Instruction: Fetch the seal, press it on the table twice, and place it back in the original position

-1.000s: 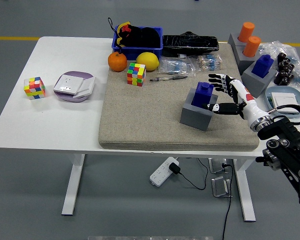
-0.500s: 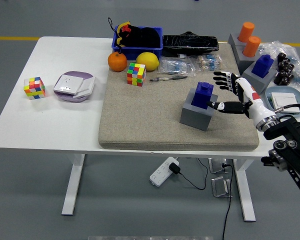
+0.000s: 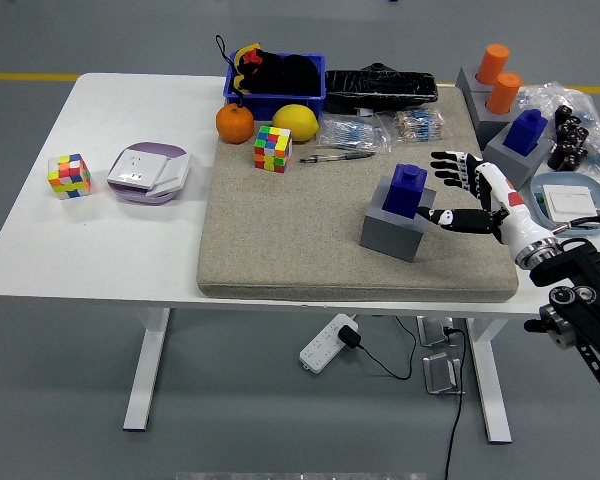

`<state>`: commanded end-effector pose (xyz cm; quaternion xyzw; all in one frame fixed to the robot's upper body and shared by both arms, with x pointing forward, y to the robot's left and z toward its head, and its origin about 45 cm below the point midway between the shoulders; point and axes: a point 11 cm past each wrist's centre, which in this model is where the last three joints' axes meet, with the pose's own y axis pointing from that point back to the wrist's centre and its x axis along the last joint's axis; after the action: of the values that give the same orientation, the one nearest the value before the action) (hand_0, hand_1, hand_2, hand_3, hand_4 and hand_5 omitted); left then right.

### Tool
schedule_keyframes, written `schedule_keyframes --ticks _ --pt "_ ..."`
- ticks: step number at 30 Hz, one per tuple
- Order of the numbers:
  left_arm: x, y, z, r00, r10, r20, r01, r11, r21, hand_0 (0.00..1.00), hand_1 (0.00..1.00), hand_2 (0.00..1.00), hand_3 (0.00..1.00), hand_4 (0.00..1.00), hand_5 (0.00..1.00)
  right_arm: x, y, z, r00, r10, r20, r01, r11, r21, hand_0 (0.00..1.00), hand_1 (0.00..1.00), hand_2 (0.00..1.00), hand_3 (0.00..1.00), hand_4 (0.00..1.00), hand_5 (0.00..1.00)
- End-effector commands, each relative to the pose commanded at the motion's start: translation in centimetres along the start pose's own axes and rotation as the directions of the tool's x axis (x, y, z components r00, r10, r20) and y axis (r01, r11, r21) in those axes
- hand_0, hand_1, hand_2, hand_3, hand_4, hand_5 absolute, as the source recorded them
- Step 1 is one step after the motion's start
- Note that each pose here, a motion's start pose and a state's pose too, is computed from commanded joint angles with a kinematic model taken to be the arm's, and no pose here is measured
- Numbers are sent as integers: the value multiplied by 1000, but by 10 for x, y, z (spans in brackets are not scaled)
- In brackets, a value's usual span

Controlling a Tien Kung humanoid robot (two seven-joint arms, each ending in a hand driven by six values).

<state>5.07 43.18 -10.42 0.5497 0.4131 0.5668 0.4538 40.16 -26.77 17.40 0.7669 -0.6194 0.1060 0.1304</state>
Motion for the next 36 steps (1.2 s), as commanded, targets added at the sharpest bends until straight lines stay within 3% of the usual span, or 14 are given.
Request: schedule_keyframes --ticks 16,36 --pt "-2 0 7 1000 -3 -8 3 1000 -13 720 696 687 730 637 228 11 -4 -7 1000 26 -8 -26 1000 15 795 754 758 778 933 2" --pt "-5 0 9 1000 -9 -1 9 1000 -15 720 695 687 729 637 228 -6 -12 -5 1000 9 -12 -8 1000 13 778 743 750 772 919 2"
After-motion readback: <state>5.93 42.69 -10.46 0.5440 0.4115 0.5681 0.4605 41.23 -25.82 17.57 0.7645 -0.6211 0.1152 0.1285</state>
